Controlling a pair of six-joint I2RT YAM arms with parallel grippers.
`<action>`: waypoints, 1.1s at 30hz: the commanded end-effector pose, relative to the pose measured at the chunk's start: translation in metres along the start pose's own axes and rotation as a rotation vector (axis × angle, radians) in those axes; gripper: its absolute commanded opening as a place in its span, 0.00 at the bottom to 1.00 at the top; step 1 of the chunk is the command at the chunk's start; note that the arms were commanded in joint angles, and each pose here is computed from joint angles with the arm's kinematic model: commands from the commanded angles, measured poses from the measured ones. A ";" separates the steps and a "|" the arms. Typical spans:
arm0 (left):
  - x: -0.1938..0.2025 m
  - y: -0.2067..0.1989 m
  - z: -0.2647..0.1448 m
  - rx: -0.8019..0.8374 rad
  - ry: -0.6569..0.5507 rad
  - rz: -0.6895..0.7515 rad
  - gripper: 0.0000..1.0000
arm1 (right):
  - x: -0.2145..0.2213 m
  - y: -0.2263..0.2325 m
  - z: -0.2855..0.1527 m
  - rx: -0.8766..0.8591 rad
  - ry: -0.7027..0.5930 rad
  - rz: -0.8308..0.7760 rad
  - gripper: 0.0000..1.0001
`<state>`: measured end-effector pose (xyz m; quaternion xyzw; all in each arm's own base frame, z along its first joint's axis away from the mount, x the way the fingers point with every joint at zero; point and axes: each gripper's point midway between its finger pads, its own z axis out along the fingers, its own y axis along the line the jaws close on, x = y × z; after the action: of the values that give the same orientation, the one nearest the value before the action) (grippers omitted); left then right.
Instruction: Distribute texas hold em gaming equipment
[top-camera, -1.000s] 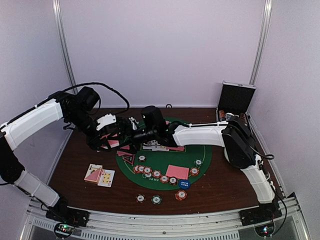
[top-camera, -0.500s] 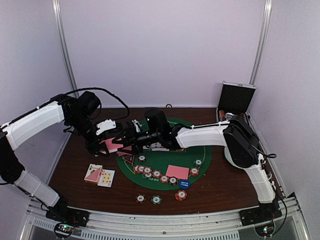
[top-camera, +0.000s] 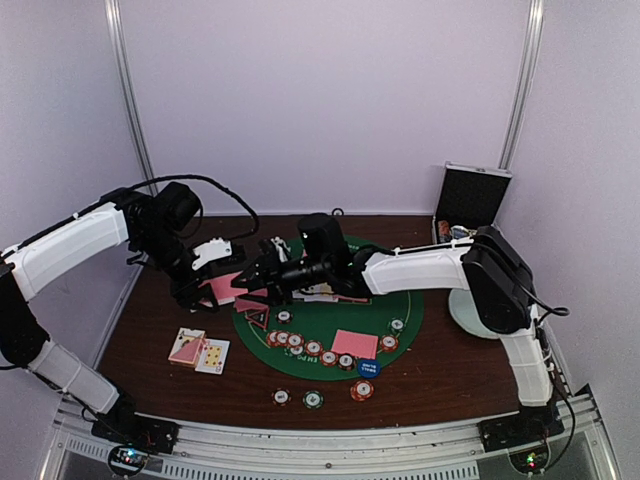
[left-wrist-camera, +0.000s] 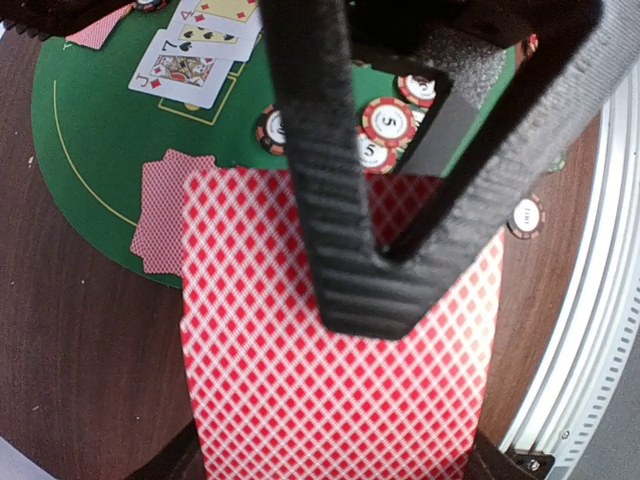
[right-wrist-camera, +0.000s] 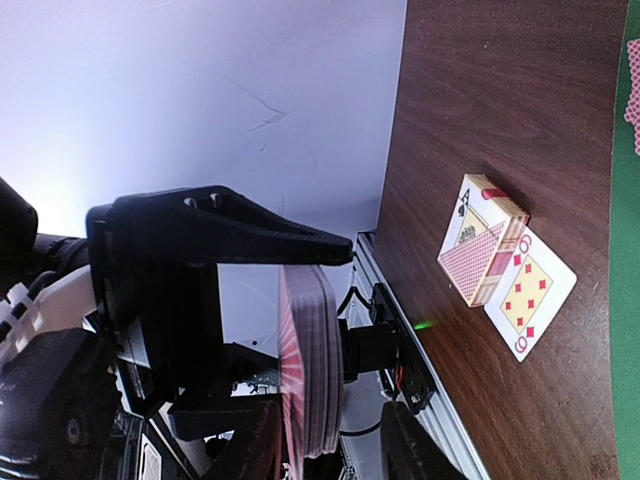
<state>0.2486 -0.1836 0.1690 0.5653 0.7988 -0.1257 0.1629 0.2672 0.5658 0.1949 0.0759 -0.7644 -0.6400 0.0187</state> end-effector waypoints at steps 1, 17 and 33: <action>-0.008 0.004 -0.002 -0.026 -0.038 0.031 0.00 | 0.006 0.031 -0.013 -0.045 -0.020 -0.037 0.37; 0.001 0.004 0.003 -0.040 -0.016 0.040 0.00 | 0.008 0.028 -0.021 -0.029 -0.015 -0.015 0.01; 0.014 0.010 0.007 -0.082 0.019 0.046 0.00 | -0.030 -0.016 -0.135 0.089 -0.180 0.022 0.00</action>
<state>0.2460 -0.1722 0.1500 0.5750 0.7981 -0.0960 0.1523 0.2945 0.4741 0.2008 0.0192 -0.7842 -0.6201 -0.0119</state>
